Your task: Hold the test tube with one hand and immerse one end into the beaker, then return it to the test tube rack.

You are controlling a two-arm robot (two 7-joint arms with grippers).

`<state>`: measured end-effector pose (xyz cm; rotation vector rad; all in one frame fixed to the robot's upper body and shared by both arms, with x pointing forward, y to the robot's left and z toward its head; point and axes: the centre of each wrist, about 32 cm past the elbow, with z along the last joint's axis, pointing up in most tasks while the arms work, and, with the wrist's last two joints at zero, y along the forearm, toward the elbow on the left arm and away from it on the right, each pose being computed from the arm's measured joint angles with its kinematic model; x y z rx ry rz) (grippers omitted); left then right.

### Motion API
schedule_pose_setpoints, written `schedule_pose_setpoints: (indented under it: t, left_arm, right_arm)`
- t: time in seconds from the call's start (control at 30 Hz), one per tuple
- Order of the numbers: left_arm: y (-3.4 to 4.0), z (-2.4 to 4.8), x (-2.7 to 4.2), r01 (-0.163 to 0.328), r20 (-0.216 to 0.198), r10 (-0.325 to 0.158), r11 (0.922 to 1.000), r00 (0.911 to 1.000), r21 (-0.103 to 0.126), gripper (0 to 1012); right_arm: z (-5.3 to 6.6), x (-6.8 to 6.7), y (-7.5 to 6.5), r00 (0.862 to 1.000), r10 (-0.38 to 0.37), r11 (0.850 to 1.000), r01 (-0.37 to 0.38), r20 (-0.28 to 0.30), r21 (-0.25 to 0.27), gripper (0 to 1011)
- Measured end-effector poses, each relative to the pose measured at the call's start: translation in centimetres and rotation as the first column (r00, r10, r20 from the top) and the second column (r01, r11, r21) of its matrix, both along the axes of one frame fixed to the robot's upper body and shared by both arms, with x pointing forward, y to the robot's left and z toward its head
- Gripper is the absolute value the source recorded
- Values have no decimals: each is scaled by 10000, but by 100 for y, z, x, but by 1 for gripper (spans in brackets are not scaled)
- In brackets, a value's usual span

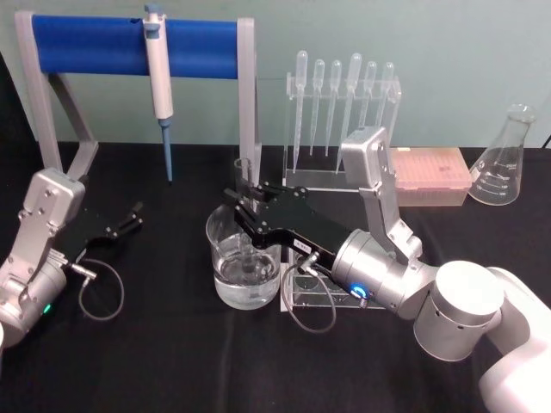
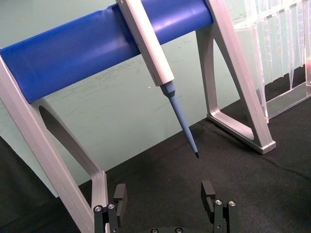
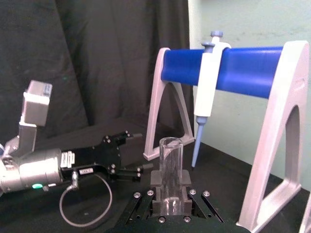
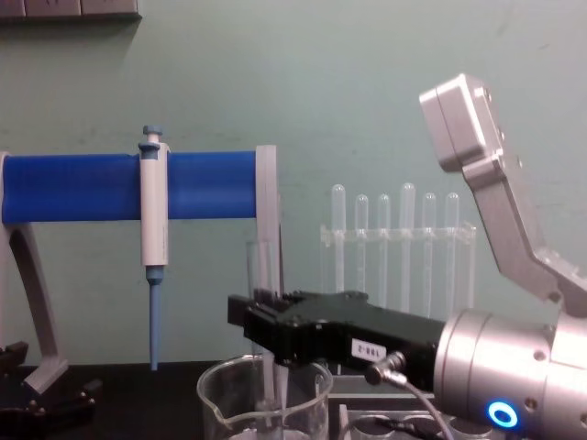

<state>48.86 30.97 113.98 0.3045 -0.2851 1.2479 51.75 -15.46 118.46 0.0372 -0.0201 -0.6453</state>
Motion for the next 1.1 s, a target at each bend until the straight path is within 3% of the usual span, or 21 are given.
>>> schedule_pose_setpoints:
  t: [0.3, 1.1]
  left_arm:
    - [0, 0, 0, -1, 0, 1, 10000, 10000, -1, 1000]
    - [0, 0, 0, 0, -1, 0, 10000, 10000, -1, 1000]
  right_arm:
    - [-122, -16, -8, 9999, -106, 9999, 106, -89, -20, 225]
    - [-122, -16, -18, 9999, -119, 9999, 119, -97, -20, 225]
